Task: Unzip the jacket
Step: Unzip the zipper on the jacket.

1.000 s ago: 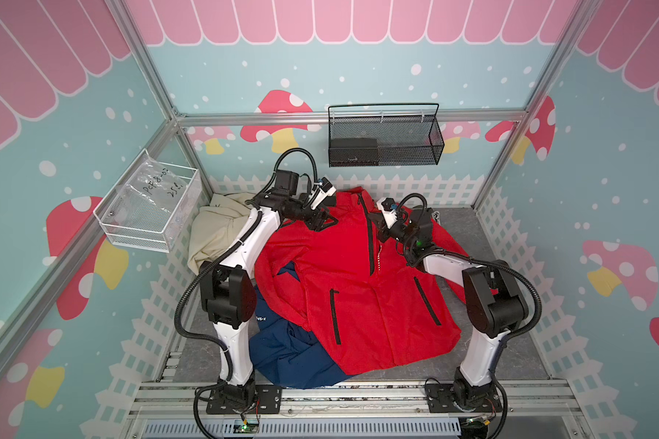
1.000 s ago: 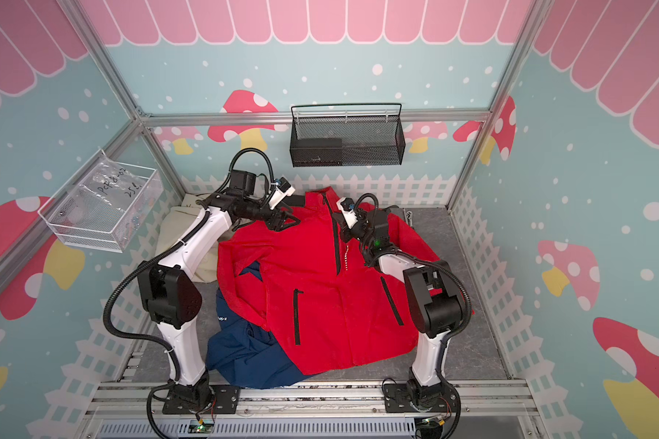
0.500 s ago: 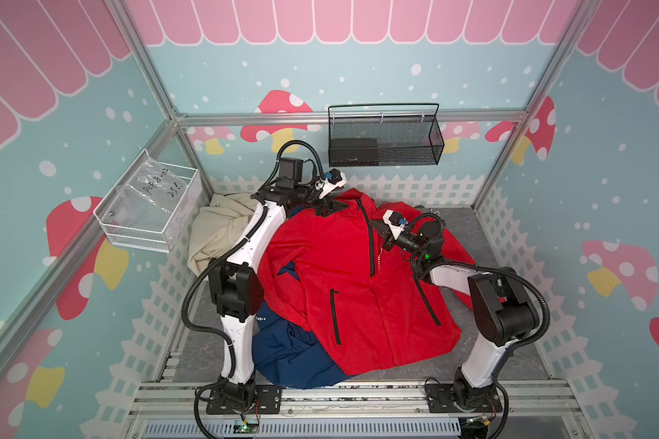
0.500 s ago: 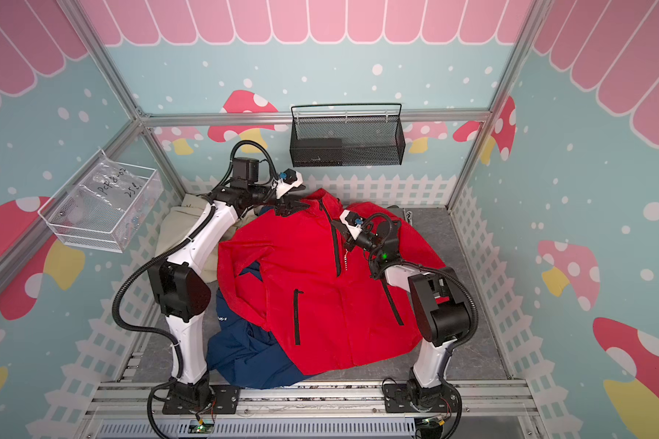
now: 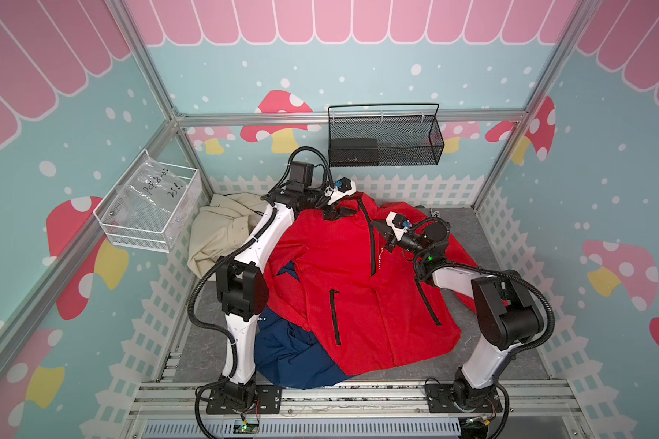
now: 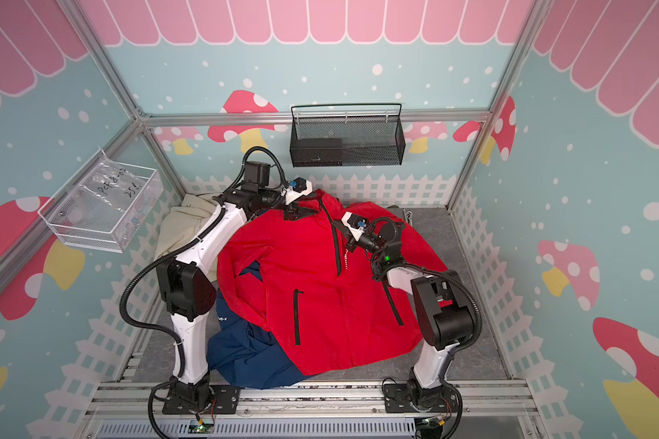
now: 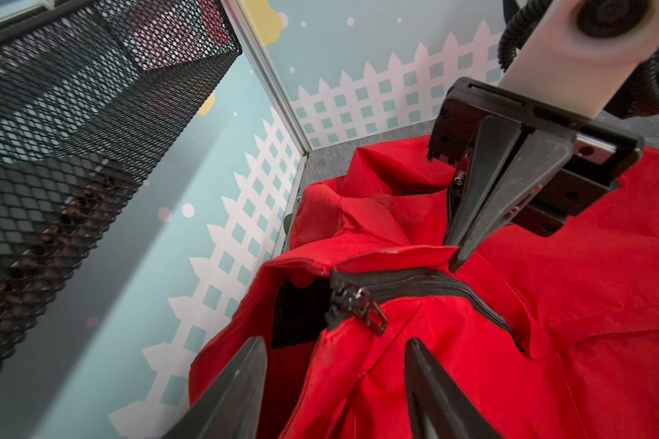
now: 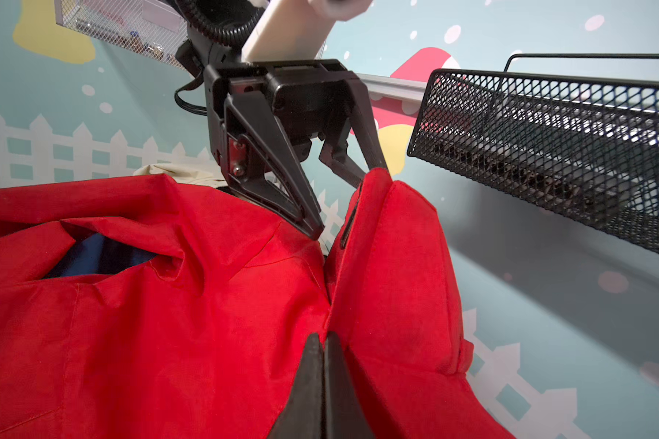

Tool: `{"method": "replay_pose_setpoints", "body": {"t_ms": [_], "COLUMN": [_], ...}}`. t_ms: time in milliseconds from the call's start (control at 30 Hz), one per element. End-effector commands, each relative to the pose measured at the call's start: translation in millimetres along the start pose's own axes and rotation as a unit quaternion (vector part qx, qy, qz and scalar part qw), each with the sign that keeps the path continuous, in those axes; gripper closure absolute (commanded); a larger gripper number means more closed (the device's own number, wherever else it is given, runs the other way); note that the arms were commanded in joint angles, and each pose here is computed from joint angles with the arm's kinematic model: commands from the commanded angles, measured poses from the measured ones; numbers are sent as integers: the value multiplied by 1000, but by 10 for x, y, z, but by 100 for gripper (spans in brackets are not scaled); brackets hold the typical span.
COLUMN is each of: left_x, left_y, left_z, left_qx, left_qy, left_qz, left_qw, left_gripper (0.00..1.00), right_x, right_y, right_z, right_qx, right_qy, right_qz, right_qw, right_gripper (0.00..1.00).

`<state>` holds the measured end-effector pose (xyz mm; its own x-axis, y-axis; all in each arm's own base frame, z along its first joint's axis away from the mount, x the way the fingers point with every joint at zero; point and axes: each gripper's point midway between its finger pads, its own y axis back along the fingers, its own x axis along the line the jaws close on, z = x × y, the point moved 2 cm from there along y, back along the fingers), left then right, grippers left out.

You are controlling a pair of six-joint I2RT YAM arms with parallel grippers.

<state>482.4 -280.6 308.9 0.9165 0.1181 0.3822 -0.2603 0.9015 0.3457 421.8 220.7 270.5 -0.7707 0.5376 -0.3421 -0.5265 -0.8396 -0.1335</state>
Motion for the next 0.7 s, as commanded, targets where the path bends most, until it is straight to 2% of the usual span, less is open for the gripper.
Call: {"method": "replay_pose_setpoints", "body": {"t_ms": [0,267,367,400,567,667], "left_x": [-60,-116,-131,-129,-59,17], "left_y": [-89,-176,-193,-192,-156,-120], "left_z": [-123,-189,-180,-168,-71,-29], "left_qx": [5,17,16,15,12,22], "left_qy": [-5,0,0,-1,-1,-1], "left_qz": [-16,-22,-25,-25,-13,5], "left_qw": [1000,1000,1000,1000,1000,1000], "left_gripper": [42,45,51,55,87,100], "right_x": [-28,-58,-69,-73,-95,-135], "right_y": [87,104,111,114,136,176], "right_z": [367,388,391,392,368,330], "right_qx": [-52,-58,-62,-64,-72,-81], "right_qy": [46,44,41,39,17,-19], "right_qz": [0,-2,-3,-3,-2,5], "right_qw": [998,997,997,997,997,997], "right_gripper": [100,100,100,100,100,100]}}
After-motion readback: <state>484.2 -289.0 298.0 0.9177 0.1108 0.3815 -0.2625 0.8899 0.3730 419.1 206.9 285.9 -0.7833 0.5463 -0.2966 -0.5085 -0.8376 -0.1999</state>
